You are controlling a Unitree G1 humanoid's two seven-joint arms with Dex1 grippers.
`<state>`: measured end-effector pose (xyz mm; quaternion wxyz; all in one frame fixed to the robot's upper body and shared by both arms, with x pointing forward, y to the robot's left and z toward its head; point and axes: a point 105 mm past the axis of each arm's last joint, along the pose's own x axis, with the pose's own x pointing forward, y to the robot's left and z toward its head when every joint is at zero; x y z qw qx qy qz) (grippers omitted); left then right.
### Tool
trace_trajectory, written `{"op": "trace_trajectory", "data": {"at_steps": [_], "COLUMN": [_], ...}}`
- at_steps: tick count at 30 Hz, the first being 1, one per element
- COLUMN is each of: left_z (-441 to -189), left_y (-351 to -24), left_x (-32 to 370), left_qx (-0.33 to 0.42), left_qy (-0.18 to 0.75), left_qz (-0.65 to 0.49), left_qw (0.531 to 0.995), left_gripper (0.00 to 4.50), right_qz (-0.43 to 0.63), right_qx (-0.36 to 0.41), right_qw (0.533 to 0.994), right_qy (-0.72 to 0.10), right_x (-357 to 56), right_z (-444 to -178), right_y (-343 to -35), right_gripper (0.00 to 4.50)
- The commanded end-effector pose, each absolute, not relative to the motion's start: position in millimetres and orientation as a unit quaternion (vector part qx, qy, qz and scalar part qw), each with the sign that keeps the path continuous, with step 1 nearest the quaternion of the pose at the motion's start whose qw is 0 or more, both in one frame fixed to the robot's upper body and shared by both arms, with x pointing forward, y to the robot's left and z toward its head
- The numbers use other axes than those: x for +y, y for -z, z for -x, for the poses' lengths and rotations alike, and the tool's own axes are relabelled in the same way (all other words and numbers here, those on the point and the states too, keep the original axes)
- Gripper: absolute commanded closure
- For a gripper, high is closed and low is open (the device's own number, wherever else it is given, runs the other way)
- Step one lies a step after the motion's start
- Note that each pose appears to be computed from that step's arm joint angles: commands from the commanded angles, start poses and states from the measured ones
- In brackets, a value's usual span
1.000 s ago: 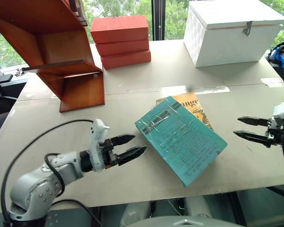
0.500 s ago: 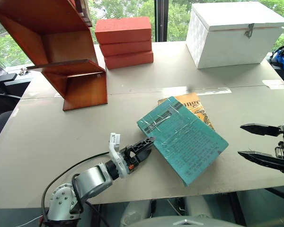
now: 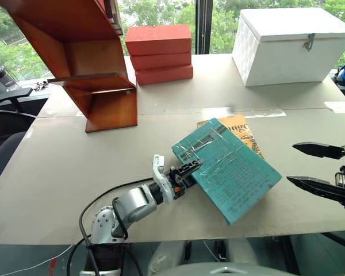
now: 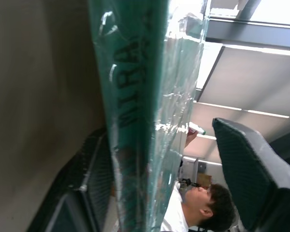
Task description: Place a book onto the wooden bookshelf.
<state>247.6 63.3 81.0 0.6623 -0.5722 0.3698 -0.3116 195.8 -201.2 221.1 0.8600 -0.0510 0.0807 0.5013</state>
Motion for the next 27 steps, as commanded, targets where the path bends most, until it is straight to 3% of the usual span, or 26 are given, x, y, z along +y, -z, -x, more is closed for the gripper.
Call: {"op": "trace_trajectory", "data": {"at_steps": [1,7,12,15,22,27], "left_z": [-244,-248,-253,-253,-254,-267], "left_y": [-73,-72,-80,-86,-109,-155], "left_x": [59,55,57,59,70,88], "left_qx": [0.391,0.397,0.372,0.358,0.311,0.226], "left_qy": [0.312,0.306,0.31,0.316,0.351,0.404], "left_qz": [0.577,0.576,0.589,0.593,0.567,0.453], "left_qw": [0.646,0.646,0.647,0.648,0.677,0.762], "left_gripper": [1.29,1.29,2.76,4.31,4.43,4.43], "right_qz": [0.067,0.069,0.07,0.071,0.065,0.056], "right_qx": [0.062,0.062,0.062,0.062,0.058,0.051], "right_qw": [0.862,0.862,0.862,0.862,0.86,0.862], "right_qy": [-0.499,-0.499,-0.497,-0.498,-0.503,-0.501], "right_x": [-201,-200,-202,-202,-202,-210], "right_z": [-196,-196,-197,-198,-202,-208], "right_y": [-230,-230,-231,-231,-230,-234], "right_gripper": [0.0,0.0,0.0,0.0,0.0,0.0]}}
